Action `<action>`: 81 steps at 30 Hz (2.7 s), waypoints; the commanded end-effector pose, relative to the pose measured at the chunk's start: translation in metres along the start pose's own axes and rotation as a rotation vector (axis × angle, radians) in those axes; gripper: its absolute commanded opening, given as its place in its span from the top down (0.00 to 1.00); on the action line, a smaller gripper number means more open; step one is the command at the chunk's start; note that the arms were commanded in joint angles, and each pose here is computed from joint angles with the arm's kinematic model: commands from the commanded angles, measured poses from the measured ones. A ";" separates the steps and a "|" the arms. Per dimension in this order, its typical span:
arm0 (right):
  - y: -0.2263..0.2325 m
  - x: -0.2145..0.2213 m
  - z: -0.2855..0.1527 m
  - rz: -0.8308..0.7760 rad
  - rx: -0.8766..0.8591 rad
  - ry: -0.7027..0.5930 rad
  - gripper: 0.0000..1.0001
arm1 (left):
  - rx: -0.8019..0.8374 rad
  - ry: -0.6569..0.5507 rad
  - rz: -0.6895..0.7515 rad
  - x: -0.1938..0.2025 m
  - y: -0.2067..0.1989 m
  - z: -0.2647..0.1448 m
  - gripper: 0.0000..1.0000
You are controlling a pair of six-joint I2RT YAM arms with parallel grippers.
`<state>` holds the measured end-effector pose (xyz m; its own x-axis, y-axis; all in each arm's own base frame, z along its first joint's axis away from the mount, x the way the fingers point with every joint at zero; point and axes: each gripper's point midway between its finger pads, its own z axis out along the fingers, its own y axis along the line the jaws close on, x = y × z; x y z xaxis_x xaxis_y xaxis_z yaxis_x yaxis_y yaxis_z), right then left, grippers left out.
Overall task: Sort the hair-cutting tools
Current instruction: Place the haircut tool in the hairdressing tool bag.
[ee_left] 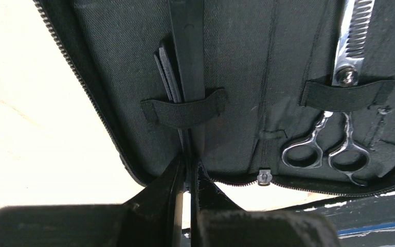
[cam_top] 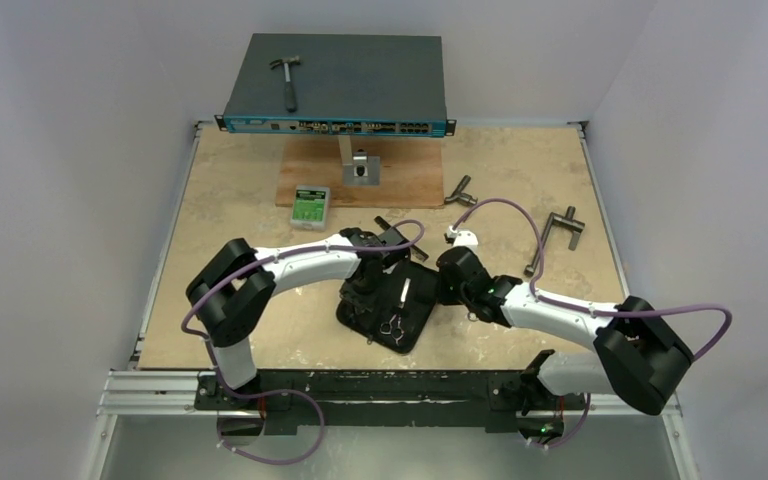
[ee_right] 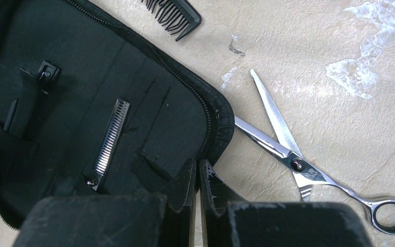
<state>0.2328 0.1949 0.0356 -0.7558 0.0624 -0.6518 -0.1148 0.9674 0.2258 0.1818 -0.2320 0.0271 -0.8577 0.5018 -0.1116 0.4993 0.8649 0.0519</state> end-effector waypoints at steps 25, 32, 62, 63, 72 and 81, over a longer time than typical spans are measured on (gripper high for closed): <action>0.011 -0.005 0.001 -0.070 -0.026 0.037 1.00 | -0.114 -0.106 0.076 -0.055 0.014 -0.006 1.00; 0.016 -0.004 0.000 -0.074 -0.053 0.044 1.00 | -0.090 -0.113 0.050 -0.053 0.011 -0.012 0.89; 0.018 -0.003 0.004 -0.077 -0.057 0.050 1.00 | -0.147 -0.276 -0.084 -0.007 0.027 -0.076 0.99; 0.018 -0.003 0.004 -0.076 -0.057 0.049 1.00 | -0.156 -0.272 -0.091 -0.002 0.026 -0.074 1.00; 0.018 -0.003 0.004 -0.078 -0.059 0.049 1.00 | -0.170 -0.229 -0.099 0.015 0.018 -0.052 1.00; 0.018 -0.003 0.003 -0.080 -0.061 0.049 1.00 | -0.166 -0.202 -0.076 0.009 0.010 -0.034 1.00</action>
<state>0.2256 0.2006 0.0241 -0.7978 -0.0339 -0.6019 -0.1848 0.9641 0.1907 0.1700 -0.2076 0.0637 -0.8430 0.4539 -0.2888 0.4044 0.8886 0.2162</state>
